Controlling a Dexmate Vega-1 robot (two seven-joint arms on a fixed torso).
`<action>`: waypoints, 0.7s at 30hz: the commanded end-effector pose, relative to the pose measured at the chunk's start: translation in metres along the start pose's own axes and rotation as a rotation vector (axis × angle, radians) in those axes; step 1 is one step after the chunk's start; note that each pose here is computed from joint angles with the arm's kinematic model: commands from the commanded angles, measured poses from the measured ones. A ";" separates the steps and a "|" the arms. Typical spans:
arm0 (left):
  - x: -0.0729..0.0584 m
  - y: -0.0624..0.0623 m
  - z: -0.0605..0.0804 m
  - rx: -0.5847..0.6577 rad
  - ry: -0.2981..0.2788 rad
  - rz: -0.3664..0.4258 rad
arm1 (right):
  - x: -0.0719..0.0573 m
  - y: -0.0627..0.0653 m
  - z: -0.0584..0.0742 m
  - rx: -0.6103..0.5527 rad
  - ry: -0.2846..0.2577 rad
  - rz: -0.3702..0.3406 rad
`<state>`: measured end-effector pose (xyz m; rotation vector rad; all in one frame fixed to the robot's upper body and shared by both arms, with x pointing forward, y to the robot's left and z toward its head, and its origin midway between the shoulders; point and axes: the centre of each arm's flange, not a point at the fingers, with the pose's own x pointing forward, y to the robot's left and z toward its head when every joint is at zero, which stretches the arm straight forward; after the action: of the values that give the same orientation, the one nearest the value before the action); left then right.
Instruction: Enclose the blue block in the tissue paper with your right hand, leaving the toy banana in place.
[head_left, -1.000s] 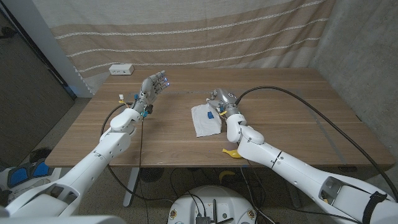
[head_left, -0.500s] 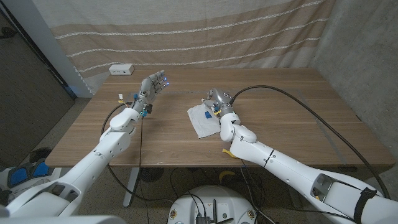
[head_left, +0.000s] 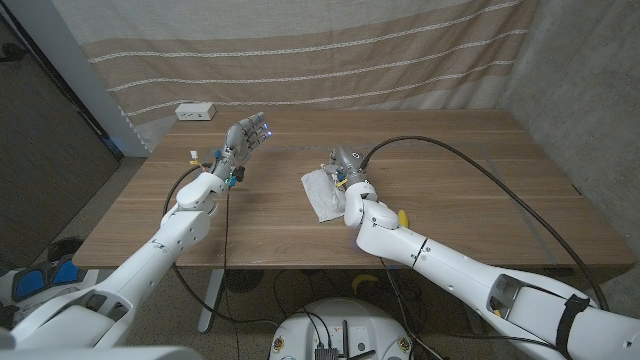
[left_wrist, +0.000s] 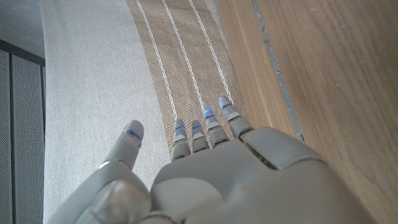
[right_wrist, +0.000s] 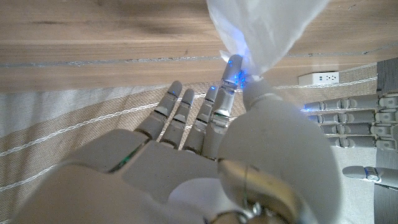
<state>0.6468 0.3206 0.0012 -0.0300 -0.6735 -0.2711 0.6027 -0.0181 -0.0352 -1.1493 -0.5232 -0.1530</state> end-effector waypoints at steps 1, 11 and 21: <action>0.001 0.001 -0.001 -0.005 0.003 0.010 | -0.002 0.011 0.008 -0.011 0.007 0.068; 0.003 0.001 -0.002 -0.006 0.003 0.012 | -0.002 0.016 0.010 0.014 -0.015 0.084; 0.006 0.000 -0.004 -0.004 0.002 0.005 | -0.003 0.015 0.006 0.064 -0.020 0.118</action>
<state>0.6507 0.3209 0.0015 -0.0358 -0.6702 -0.2641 0.6041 -0.0055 -0.0462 -1.1589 -0.4848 -0.0699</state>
